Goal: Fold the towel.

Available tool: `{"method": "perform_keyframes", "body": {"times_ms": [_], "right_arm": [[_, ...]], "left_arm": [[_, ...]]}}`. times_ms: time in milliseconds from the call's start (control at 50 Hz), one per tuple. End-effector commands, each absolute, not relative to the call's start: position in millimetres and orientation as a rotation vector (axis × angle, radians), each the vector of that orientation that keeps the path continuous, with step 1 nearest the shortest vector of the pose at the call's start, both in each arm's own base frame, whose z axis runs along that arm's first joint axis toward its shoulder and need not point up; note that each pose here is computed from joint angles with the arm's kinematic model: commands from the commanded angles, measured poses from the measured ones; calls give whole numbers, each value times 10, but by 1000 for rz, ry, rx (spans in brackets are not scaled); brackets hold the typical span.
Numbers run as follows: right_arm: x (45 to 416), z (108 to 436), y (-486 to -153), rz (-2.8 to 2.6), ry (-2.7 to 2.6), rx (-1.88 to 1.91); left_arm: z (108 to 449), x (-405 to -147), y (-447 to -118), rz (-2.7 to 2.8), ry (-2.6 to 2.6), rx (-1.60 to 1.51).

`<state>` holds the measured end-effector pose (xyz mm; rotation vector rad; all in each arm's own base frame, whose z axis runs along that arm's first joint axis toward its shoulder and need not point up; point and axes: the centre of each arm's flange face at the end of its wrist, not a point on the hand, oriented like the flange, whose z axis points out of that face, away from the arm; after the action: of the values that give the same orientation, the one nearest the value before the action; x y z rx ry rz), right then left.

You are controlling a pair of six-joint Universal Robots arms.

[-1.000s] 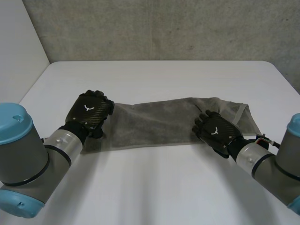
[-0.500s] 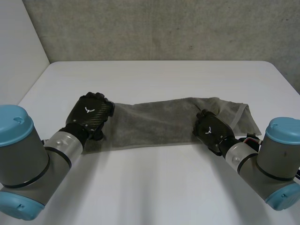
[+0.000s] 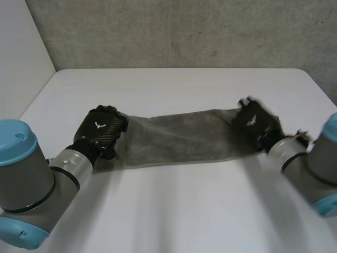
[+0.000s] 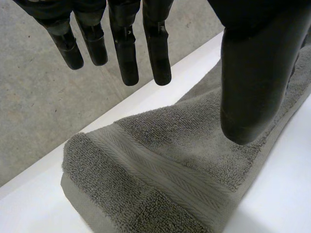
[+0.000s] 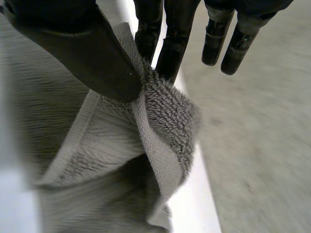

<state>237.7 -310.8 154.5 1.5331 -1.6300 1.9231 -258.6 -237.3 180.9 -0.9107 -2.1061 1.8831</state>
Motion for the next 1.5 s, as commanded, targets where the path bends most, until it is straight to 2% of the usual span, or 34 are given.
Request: {"method": "perform_keyframes", "body": {"times_ms": [20,260,360,700,920,1500], "right_arm": [[1958,2148,-3491,2254,-1934,996],[1772,2156,-3621,2236,-1934,916],[1688,2046,-3692,2192,-1968,884],[1755,1956,-3630,2181,-2000,926],[1769,1926,-3627,2178,-2005,937],[1774,1893,-3605,2167,-2021,942]], "left_arm": [[1791,-2574,-2372,1880,-2111,-911],[1716,-2568,-2393,1858,-2132,-913],[1638,-2554,-2414,1836,-2159,-916],[1309,-2496,-2454,1774,-2330,-945],[1229,-2372,-2504,1827,-2411,-1163],[1161,-2412,-2614,1856,-2389,-1155]]}}
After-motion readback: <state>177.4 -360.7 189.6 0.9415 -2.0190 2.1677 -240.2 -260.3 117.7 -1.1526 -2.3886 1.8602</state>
